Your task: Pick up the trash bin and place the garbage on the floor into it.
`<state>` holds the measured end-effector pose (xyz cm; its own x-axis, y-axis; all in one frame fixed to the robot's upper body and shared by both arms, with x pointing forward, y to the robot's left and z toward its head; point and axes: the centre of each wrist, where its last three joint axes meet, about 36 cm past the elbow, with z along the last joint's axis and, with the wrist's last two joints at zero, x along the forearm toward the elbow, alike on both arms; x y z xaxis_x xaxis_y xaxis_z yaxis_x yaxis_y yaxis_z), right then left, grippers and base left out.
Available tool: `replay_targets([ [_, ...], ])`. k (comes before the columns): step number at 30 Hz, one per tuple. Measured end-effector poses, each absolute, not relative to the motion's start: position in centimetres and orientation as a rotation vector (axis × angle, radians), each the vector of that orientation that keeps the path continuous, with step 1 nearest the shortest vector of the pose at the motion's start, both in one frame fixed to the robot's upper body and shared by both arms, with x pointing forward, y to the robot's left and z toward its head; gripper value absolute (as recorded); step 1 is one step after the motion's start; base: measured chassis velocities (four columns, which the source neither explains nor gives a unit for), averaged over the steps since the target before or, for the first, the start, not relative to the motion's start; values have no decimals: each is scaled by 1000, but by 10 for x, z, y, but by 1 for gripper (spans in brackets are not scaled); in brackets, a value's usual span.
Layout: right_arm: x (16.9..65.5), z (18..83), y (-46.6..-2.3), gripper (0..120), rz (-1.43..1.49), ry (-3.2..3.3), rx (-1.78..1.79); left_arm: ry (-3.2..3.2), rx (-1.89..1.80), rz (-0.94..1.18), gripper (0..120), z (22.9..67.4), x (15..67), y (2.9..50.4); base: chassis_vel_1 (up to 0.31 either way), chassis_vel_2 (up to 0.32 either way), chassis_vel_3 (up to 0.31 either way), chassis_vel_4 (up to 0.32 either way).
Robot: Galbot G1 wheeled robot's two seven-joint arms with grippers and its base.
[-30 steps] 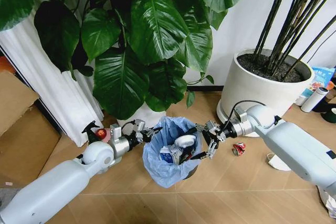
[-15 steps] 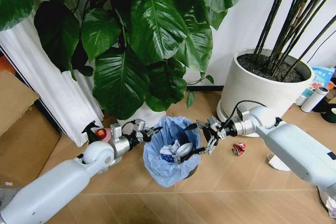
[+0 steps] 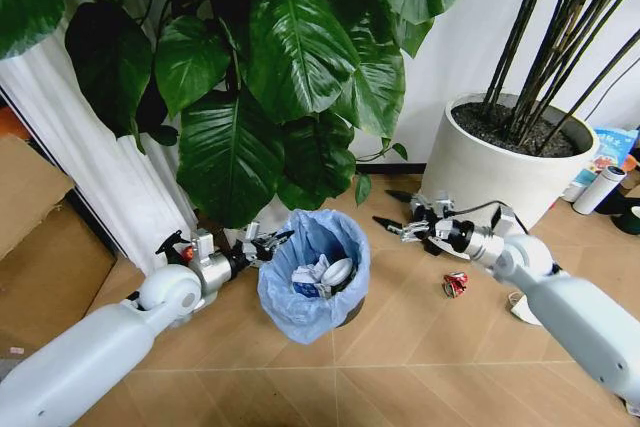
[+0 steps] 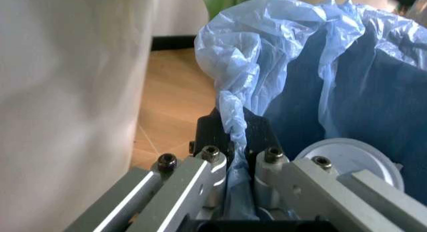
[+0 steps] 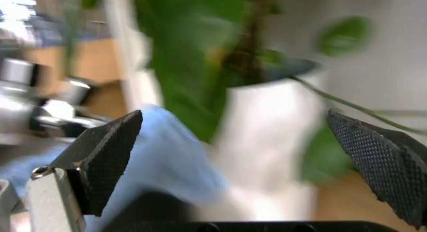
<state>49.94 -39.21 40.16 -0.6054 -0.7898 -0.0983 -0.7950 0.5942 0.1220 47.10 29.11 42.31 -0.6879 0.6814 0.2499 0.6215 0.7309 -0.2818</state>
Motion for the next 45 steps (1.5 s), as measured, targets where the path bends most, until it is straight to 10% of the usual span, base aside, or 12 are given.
replay_targets([
  [20,366,306,-439,100,75,3221,-346,-2668,-896,199,0,438,427,341,0,0,0,0],
  [45,370,237,-412,100,429,3343,35,-2658,-903,204,0,438,425,337,0,0,0,0],
])
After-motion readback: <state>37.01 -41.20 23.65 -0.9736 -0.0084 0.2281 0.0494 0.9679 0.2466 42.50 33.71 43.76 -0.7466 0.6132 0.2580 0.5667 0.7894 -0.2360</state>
